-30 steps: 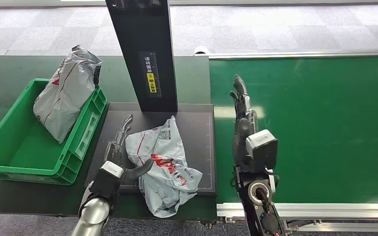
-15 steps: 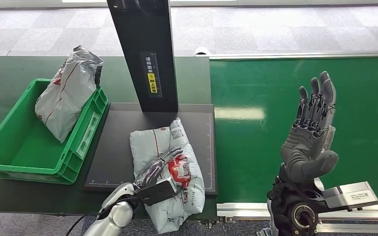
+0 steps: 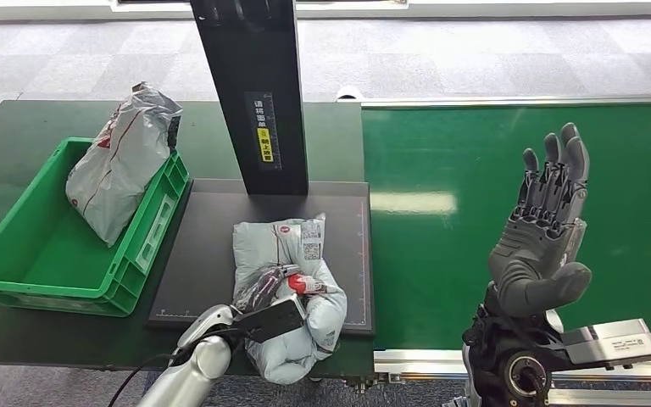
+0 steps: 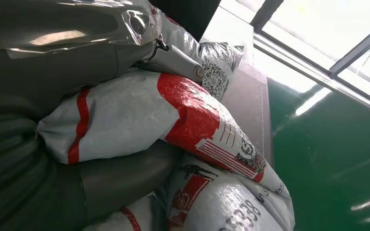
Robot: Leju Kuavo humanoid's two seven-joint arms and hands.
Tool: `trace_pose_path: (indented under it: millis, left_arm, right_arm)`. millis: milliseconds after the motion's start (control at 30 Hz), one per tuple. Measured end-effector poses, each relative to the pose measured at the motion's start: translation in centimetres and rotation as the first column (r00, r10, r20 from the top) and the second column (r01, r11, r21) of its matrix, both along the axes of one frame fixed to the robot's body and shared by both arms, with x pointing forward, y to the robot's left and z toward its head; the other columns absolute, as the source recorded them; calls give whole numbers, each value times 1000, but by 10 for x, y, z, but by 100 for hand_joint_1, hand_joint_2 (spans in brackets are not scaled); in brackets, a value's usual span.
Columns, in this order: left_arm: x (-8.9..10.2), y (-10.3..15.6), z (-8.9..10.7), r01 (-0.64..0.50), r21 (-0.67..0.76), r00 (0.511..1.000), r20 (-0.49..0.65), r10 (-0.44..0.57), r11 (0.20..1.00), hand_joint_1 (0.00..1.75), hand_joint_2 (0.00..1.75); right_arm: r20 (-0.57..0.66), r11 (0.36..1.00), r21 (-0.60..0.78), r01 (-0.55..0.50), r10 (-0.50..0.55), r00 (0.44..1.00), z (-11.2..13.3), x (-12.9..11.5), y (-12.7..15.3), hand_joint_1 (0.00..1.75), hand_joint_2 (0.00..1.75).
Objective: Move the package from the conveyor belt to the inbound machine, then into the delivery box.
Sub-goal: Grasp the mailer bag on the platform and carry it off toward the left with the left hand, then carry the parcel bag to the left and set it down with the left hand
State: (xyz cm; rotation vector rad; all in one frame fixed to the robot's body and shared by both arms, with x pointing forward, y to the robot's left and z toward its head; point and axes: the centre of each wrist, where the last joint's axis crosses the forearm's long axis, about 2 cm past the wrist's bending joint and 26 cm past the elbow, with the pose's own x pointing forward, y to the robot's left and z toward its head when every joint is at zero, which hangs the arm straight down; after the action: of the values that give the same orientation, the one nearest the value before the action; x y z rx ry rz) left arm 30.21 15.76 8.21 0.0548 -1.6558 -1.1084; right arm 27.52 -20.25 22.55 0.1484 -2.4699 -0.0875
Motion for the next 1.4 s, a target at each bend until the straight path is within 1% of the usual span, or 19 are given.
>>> trace_pose_path:
  millis: [200,267,333,433,467,533,567,600,667,733,833,967,1033,1100,1167,1200,1233,1300,1400]
  left_arm:
    - [-6,5,1,-4,-136,999,51,11,991,175,175]
    - [-10,8,3,18,-255,999,54,-4,967,175,175]
    - [-13,16,13,63,-449,997,76,-32,891,175,175]
    - [-10,39,41,130,-684,985,171,-15,718,175,175]
    - [-7,50,53,150,-743,978,210,14,652,175,175]
    - [-1,75,80,193,-827,948,296,116,529,175,175]
    - [2,89,94,212,-844,925,336,178,493,175,175]
    - [5,102,106,225,-848,898,371,235,480,175,175]
    - [10,122,124,222,-841,846,418,332,493,175,175]
    - [17,135,136,152,-833,794,423,437,531,175,175]
    - [36,147,145,-3,-828,705,396,588,561,175,175]
    - [58,155,148,-113,-821,626,379,682,560,175,175]
    - [71,159,148,-203,-809,562,364,743,551,175,175]
    - [90,164,146,-332,-767,479,364,799,549,175,175]
    - [112,170,147,-450,-698,404,397,824,557,175,175]
    - [121,173,148,-490,-667,383,414,826,561,175,175]
    - [128,175,149,-517,-643,376,422,825,565,175,175]
    - [138,178,148,-551,-613,381,419,824,566,175,175]
    - [145,180,144,-579,-585,397,406,824,567,175,175]
  right_arm:
    - [-4,1000,9,16,-16,1000,0,-2,-1,0,0]
    - [-5,1000,11,21,-20,1000,0,-3,-2,0,0]
    - [-7,1000,12,22,-22,1000,-1,-3,-2,0,0]
    - [-8,1000,18,22,-22,1000,-1,-3,-3,0,0]
    - [-8,1000,20,22,-22,1000,-1,-3,-3,0,0]
    - [-10,999,26,22,-21,1000,-2,-2,-3,0,0]
    - [-11,999,29,23,-23,1000,-2,-2,-3,0,0]
    - [-12,999,33,25,-25,1000,-2,-1,-4,0,0]
    - [-13,999,38,29,-28,1000,-1,0,-4,0,0]
    - [-16,999,41,32,-32,999,-1,0,-4,0,0]
    - [-23,998,42,36,-36,999,-2,0,-4,0,0]
    - [-28,999,42,34,-33,999,-3,1,-4,0,0]
    - [-31,999,42,29,-28,999,-3,1,-2,0,0]
    - [-31,999,41,21,-19,999,-3,3,0,0,0]
    - [-32,999,40,10,-8,999,-2,5,3,0,0]
    - [-33,999,39,5,-3,999,-2,6,4,0,0]
    - [-34,999,39,1,0,999,-2,7,5,0,0]
    - [-39,999,38,-4,5,999,-3,7,7,0,0]
    - [-46,999,37,-5,6,999,-5,8,7,0,0]
